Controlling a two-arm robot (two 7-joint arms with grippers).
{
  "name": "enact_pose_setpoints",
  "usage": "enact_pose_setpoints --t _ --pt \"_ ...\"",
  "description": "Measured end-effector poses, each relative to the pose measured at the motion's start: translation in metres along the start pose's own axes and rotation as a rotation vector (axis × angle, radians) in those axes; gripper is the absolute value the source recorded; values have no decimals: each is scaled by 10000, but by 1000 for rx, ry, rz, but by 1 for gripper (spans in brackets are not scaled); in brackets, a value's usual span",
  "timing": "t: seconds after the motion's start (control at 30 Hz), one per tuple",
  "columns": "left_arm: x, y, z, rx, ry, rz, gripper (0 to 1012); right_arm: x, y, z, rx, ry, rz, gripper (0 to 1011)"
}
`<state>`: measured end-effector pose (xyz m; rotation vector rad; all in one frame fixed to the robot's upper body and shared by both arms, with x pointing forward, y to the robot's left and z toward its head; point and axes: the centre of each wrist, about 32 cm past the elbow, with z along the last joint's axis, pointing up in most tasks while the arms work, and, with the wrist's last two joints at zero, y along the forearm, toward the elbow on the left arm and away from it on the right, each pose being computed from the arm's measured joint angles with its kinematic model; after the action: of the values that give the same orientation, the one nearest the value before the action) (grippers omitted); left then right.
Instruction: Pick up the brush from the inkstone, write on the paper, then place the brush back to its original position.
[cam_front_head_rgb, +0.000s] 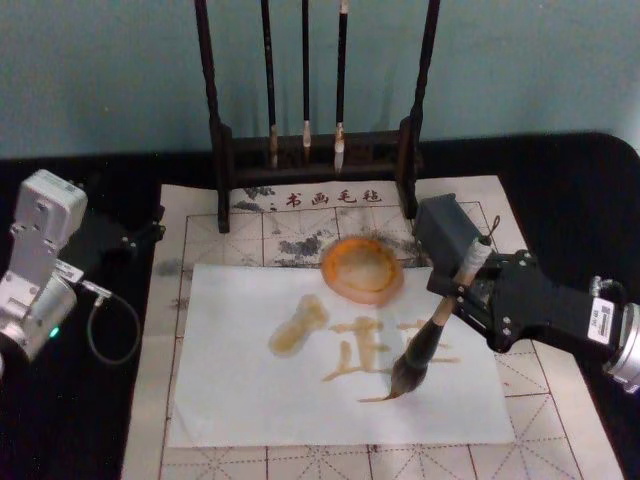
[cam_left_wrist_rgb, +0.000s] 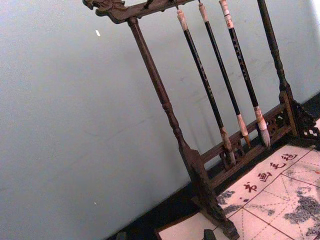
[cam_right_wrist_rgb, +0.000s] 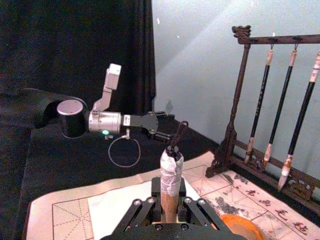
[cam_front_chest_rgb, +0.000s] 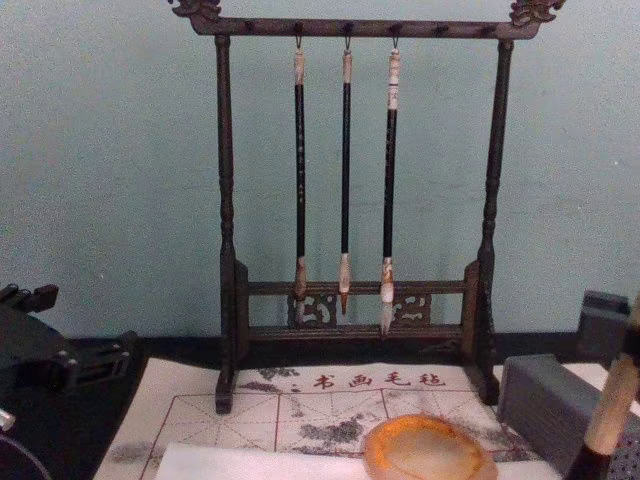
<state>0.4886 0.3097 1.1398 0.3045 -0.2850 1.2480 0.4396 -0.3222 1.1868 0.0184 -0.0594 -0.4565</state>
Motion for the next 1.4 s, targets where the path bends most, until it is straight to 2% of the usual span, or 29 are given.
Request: enact_pose_setpoints --t 0.67,0.97,1.17,1.4 --pt "0 0 0 0 0 0 1001 6 -98 32 -8 -12 -25 185" --pt "0 0 0 0 0 0 1001 41 -89 74 36 16 -59 185" --pt "0 0 0 0 0 0 1001 87 -49 112 75 68 -97 185" --pt "0 0 0 0 0 0 1001 161 53 132 118 188 -174 186"
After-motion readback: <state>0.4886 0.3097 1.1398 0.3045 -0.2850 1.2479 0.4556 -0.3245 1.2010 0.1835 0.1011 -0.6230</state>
